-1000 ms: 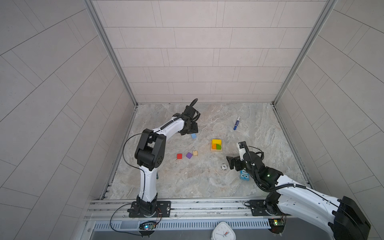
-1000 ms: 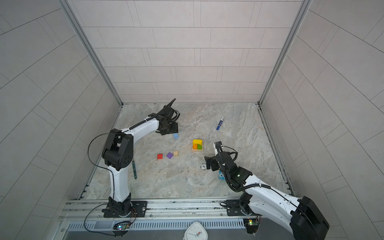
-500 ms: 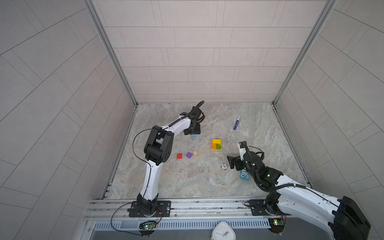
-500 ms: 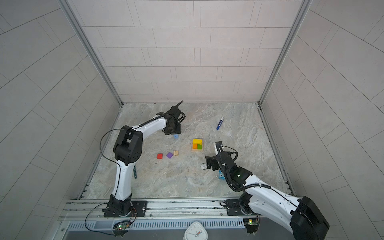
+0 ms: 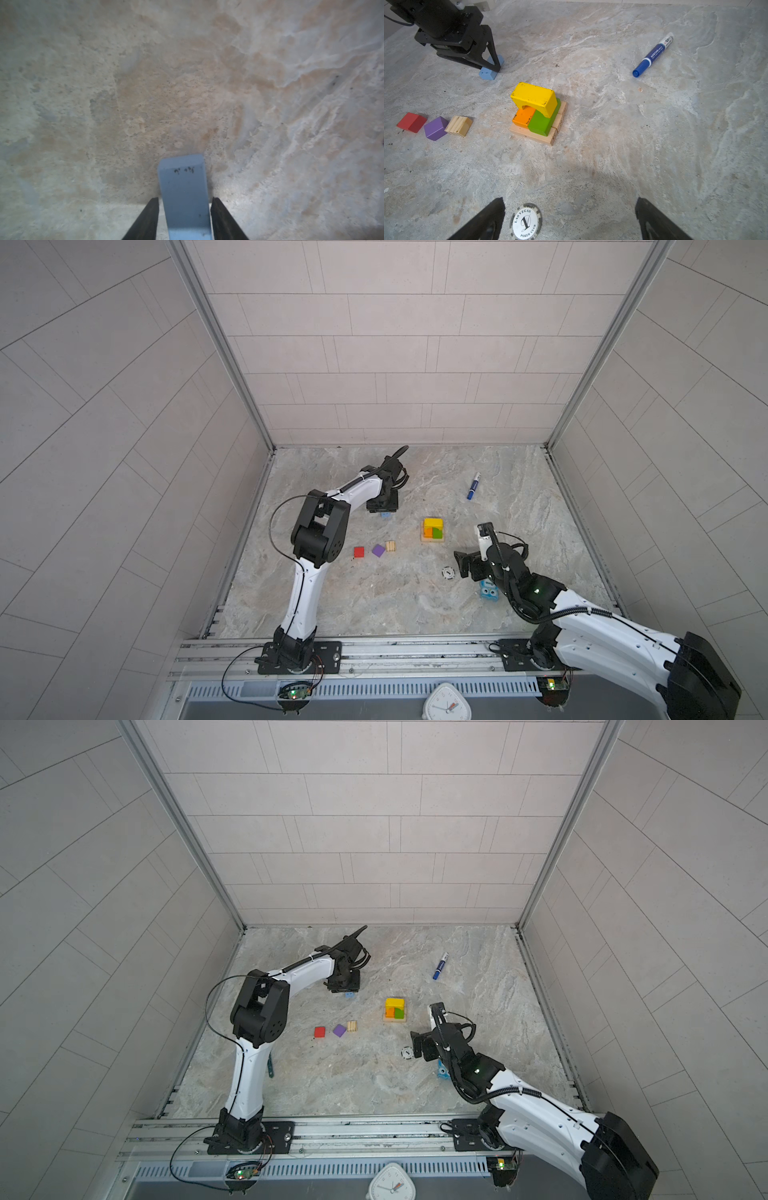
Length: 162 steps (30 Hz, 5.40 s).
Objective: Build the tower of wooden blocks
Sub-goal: 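Lower the left gripper and close it on the light blue block, then lift the light blue block with the left gripper and carry it toward the robot, then carry the light blue block with the left gripper over the yellow arch block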
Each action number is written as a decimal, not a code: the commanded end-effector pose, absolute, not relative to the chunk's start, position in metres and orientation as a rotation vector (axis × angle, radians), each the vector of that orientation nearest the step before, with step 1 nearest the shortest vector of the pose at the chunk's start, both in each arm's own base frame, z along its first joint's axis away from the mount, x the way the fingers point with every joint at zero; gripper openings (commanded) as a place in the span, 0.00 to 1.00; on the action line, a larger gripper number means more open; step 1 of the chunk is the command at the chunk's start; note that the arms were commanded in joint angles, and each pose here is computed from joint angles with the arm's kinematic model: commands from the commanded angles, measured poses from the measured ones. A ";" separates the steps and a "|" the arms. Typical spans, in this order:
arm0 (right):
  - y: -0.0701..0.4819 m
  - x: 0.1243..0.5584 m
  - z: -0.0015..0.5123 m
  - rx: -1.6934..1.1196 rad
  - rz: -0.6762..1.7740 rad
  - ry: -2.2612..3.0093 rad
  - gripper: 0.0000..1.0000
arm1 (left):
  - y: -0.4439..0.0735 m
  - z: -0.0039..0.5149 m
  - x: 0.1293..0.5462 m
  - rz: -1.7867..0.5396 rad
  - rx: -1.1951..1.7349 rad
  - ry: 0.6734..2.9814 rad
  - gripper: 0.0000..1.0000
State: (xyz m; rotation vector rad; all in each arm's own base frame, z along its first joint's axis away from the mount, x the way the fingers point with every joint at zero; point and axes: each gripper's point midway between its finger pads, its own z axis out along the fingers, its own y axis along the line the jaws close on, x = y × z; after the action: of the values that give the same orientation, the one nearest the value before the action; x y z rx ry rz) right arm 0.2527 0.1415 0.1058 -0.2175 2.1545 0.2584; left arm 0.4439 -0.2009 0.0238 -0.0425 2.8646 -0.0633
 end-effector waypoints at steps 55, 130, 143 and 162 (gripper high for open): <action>0.129 0.256 0.108 -0.153 0.224 2.150 0.99 | -0.268 0.022 0.223 -0.145 0.698 2.747 0.28; 0.131 0.260 0.103 -0.148 0.227 2.178 1.00 | -0.225 0.061 0.235 -0.278 0.390 2.758 0.94; 0.161 0.249 0.109 -0.317 0.405 2.137 1.00 | -0.246 0.051 0.248 -0.301 0.382 2.758 0.89; 0.183 0.239 0.112 -0.448 0.535 2.101 1.00 | -0.251 0.022 0.251 -0.211 0.365 2.824 0.75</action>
State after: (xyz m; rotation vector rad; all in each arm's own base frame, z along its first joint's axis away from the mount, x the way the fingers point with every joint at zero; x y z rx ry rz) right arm 0.2402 0.1836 0.1133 -0.4304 2.1099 0.5366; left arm 0.2463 -0.2479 0.0199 0.3795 2.8323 -0.2305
